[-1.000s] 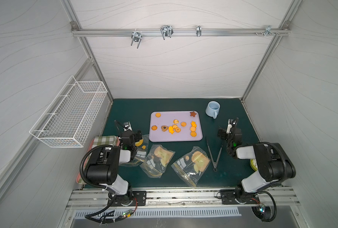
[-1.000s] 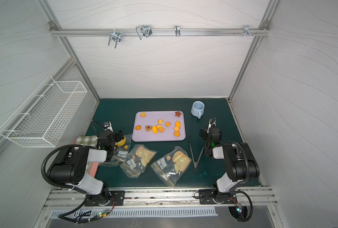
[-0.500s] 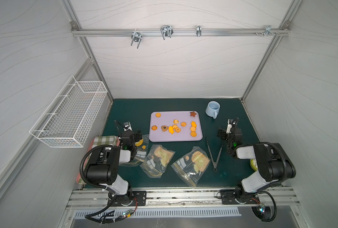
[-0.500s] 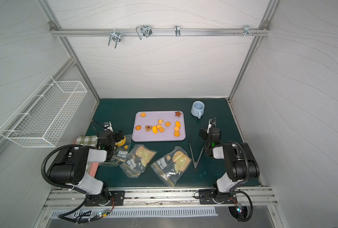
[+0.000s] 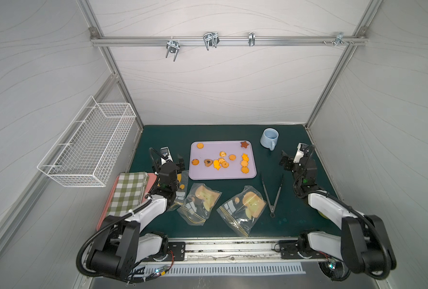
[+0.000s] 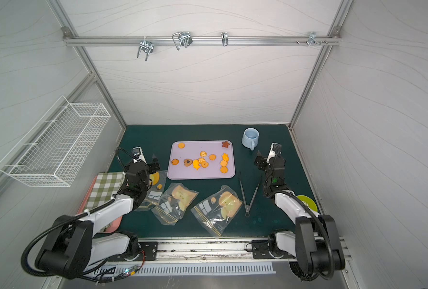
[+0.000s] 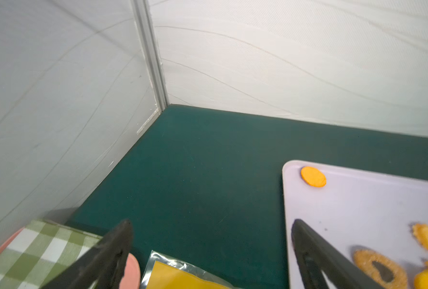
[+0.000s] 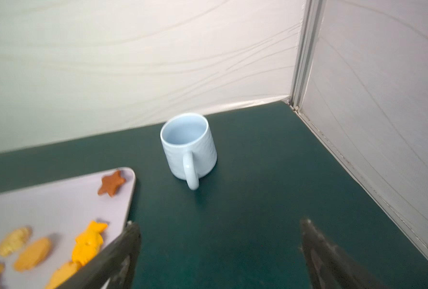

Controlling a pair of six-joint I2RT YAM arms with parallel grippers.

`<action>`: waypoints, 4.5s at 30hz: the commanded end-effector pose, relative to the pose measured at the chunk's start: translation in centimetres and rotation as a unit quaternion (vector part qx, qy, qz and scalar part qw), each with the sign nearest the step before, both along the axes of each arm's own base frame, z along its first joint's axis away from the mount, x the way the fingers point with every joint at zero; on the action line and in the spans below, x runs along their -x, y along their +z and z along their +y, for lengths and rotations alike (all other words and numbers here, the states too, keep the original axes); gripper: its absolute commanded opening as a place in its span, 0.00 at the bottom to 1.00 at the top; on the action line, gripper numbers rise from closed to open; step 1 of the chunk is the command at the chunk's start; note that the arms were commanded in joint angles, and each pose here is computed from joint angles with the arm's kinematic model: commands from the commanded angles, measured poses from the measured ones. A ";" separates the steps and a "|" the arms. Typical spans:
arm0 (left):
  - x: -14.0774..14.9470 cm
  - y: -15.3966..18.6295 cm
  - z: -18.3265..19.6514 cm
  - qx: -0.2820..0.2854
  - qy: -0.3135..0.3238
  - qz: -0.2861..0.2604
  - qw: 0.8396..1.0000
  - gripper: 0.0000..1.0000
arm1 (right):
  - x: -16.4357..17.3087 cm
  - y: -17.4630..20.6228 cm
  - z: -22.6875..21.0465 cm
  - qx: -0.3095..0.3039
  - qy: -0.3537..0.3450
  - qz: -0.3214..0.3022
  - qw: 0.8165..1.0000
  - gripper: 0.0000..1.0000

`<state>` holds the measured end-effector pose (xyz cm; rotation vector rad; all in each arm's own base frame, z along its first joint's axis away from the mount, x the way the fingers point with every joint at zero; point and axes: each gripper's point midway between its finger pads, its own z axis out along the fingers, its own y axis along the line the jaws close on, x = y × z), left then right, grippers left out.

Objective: Put the cookies into a resealable bag to prevent moisture
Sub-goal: Pick up the ziploc bag from the center of the board, then open the ziploc bag at the center of the board.

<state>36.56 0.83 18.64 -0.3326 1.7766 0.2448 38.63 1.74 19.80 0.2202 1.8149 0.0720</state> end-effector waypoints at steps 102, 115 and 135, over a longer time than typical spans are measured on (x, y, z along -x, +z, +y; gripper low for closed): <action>11.3 8.0 -4.4 0.418 -0.147 0.147 0.884 0.99 | 13.8 -1.7 35.4 -0.037 0.328 0.300 0.895 0.00; 9.8 7.9 -14.7 0.346 -0.251 0.186 0.885 0.99 | 12.7 -3.0 33.4 -0.221 0.234 0.362 0.875 0.00; 9.5 4.2 -21.4 0.249 -0.202 0.306 0.897 0.87 | 12.7 -0.8 32.8 -0.264 0.249 0.309 0.879 0.00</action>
